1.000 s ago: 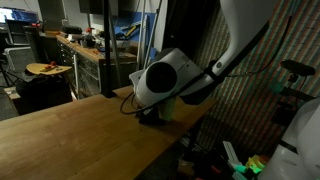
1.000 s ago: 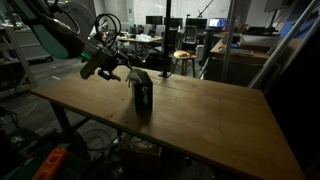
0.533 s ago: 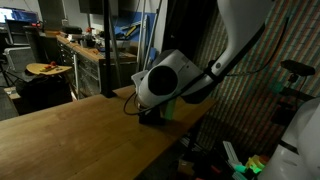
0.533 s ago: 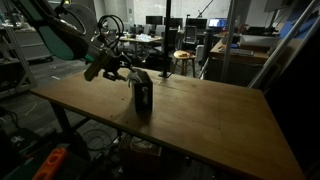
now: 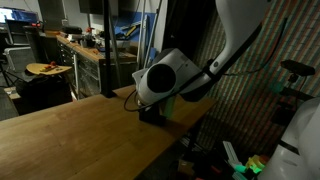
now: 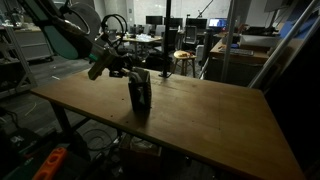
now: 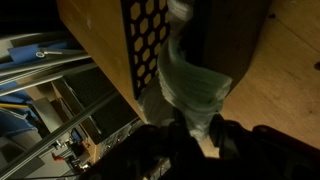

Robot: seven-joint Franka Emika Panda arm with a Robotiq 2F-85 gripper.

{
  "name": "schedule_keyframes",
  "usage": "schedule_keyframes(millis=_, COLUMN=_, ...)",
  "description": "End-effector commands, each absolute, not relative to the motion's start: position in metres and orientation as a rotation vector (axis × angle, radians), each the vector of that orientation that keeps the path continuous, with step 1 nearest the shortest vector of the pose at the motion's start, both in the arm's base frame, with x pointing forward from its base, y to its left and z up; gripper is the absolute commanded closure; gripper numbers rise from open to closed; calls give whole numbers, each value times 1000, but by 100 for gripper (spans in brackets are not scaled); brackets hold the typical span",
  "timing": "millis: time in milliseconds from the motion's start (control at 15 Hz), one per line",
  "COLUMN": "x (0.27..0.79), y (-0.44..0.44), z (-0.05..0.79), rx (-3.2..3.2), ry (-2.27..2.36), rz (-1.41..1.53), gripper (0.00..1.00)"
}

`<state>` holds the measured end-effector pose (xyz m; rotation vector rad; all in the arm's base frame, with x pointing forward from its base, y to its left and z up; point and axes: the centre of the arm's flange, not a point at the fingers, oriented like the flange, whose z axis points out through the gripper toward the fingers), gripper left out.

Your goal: Put the towel on the table into the box

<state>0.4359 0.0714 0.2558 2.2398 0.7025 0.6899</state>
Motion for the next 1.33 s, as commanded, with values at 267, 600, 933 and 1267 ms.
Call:
schedule_keyframes(millis=267, x=441, y=69, z=253, rx=2235, ry=678, rz=698, gripper=93)
schedule_keyframes(millis=600, x=442, y=68, z=255, rx=2237, ry=672, rz=684, gripper=93)
schedule_keyframes(millis=933, x=448, y=61, z=270, rx=2305, ry=625, rz=653, gripper=96)
schedule_keyframes(millis=1267, x=461, y=45, z=292, rx=2371, ry=521, rz=623, gripper=96)
